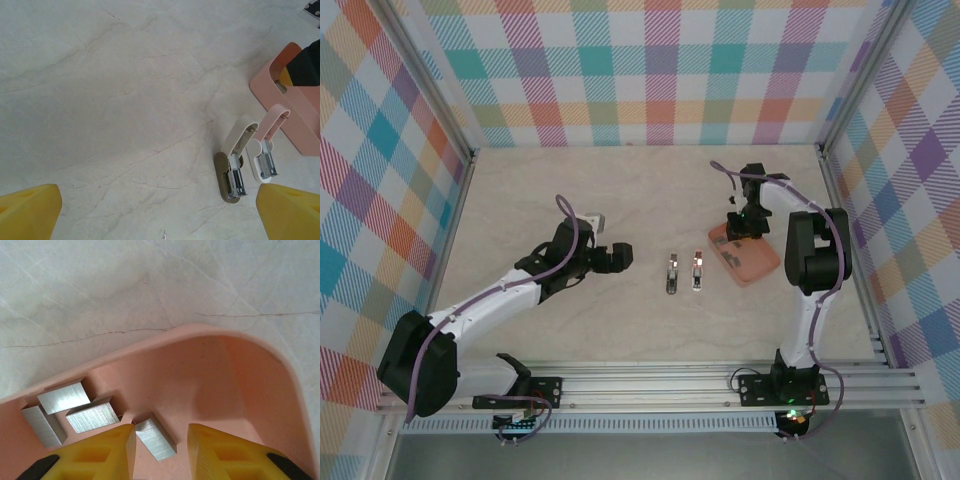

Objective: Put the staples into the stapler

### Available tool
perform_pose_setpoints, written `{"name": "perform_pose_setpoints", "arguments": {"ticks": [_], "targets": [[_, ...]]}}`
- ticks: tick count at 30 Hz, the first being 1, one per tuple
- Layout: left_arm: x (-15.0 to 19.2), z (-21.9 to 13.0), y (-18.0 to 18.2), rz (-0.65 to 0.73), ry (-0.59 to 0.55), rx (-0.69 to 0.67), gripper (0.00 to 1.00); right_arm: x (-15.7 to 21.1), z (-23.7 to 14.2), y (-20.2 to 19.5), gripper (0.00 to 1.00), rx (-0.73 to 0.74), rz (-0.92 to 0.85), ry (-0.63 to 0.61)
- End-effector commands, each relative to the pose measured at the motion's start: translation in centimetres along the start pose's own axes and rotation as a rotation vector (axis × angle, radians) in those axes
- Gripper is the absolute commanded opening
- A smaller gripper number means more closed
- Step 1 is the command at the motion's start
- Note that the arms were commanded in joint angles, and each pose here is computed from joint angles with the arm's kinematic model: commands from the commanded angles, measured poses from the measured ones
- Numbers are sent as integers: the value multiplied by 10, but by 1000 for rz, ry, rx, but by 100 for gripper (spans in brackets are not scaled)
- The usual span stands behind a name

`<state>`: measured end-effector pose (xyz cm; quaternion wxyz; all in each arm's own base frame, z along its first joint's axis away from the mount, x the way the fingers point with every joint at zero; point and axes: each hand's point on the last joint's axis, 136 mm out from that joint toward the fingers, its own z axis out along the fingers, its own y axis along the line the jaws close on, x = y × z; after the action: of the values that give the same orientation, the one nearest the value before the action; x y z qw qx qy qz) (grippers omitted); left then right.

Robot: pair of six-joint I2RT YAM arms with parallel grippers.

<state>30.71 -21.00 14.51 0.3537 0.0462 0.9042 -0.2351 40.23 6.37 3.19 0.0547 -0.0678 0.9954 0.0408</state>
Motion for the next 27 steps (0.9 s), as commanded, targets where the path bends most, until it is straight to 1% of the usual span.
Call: {"name": "perform_pose_setpoints", "arguments": {"ticks": [1,6,27], "targets": [[-13,-1,-6,2,-32,27,100,-8,0,7,33,-25,-25,-15],[-13,0,-5,2,-31,24,100,-4,4,11,33,-43,-41,-4],[-13,0,-4,-10,-25,11,100,10,15,6,32,2,-70,39]]}}
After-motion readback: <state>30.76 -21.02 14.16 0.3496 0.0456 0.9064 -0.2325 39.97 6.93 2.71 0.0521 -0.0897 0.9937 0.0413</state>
